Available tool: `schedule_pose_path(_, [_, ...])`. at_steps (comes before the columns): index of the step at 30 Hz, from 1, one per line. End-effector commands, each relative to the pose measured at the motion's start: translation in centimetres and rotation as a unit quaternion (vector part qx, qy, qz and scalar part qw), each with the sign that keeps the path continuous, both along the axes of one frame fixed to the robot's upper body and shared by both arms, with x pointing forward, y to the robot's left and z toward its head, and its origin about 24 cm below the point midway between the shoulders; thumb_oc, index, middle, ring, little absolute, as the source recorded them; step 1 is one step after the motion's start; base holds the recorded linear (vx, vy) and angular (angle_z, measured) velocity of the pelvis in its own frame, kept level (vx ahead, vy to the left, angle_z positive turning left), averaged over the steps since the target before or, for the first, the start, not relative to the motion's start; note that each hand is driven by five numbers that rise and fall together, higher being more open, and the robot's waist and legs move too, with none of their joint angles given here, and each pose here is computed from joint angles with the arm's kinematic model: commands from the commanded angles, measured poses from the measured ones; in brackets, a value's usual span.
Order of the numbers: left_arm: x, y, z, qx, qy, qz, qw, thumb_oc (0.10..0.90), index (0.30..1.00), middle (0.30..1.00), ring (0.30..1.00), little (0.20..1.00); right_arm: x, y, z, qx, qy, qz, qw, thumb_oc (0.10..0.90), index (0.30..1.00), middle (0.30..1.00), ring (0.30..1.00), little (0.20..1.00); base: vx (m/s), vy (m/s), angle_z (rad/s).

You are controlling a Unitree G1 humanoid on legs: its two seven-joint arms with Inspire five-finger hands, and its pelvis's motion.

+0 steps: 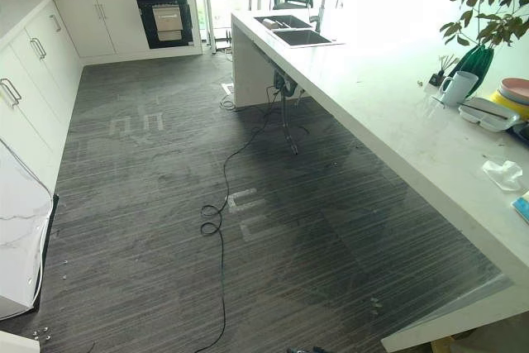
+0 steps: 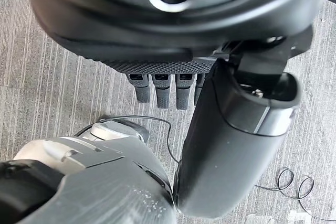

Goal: Place the dishes in the dishwasher.

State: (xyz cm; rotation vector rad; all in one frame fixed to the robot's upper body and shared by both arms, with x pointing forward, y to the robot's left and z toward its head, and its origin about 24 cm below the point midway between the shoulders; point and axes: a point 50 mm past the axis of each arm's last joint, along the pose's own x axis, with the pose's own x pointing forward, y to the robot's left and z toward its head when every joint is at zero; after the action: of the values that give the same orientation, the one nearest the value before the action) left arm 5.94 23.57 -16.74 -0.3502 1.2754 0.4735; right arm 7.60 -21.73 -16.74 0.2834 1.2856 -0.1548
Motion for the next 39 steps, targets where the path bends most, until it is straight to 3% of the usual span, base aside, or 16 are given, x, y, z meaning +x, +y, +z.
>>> schedule_pose_path(1, [0.7, -1.0, -0.1, -0.019, -0.004, -0.019, 1.000, 0.800, 0.900, 0.900, 0.900, 0.900, 0.1, -0.8, 0.1, -0.011, 0.010, 0.020, 1.000, 0.800, 0.900, 0.900, 0.900, 0.900, 0.00, 0.000, 0.00])
schedule_pose_path(14, [1.0, -0.6, 0.0, 0.000, -0.022, -0.017, 1.000, 0.800, 0.900, 0.900, 0.900, 0.900, -0.4, 0.1, 0.0, 0.030, 0.019, 0.036, 0.999, 0.800, 0.900, 0.900, 0.900, 0.900, 0.00, 0.000, 0.00])
schedule_pose_path(24, [1.5, -0.3, 0.2, 0.010, -0.039, -0.004, 0.999, 0.800, 0.900, 0.900, 0.900, 0.900, 0.2, -0.5, 0.1, 0.006, -0.001, 0.017, 1.000, 0.800, 0.900, 0.900, 0.900, 0.900, 0.01, -0.053, -0.01])
schedule_pose_path(26, [5.0, 0.2, 1.5, -0.002, -0.147, 0.029, 0.989, 0.800, 0.900, 0.900, 0.900, 0.900, 3.2, -1.1, 1.2, -0.001, -0.090, -0.017, 0.996, 0.800, 0.900, 0.900, 0.900, 0.900, 0.06, -0.125, -0.03])
schedule_pose_path(29, [10.6, 0.9, 5.3, 0.009, -0.301, 0.038, 0.953, 0.800, 0.900, 0.900, 0.900, 0.900, 8.0, -0.7, 4.2, -0.014, -0.226, 0.040, 0.973, 0.800, 0.900, 0.900, 0.900, 0.900, 0.04, -0.192, -0.08])
schedule_pose_path(33, [13.4, 1.2, 8.3, 0.027, -0.395, 0.036, 0.917, 0.800, 0.900, 0.900, 0.900, 0.900, 11.8, 0.2, 8.1, -0.020, -0.336, 0.080, 0.938, 0.800, 0.900, 0.900, 0.900, 0.900, 0.04, -0.207, -0.10])
schedule_pose_path(37, [14.0, 0.5, 9.1, 0.027, -0.463, 0.032, 0.885, 0.800, 0.900, 0.900, 0.900, 0.900, 13.9, 0.9, 11.2, -0.020, -0.423, 0.125, 0.897, 0.800, 0.900, 0.900, 0.900, 0.900, 0.15, -0.083, -0.23])
schedule_pose_path(39, [13.6, 0.2, 9.3, 0.047, -0.462, 0.007, 0.886, 0.800, 0.900, 0.900, 0.900, 0.900, 14.1, 0.9, 12.0, -0.037, -0.436, 0.143, 0.888, 0.800, 0.900, 0.900, 0.900, 0.900, 0.41, 0.285, -0.23])
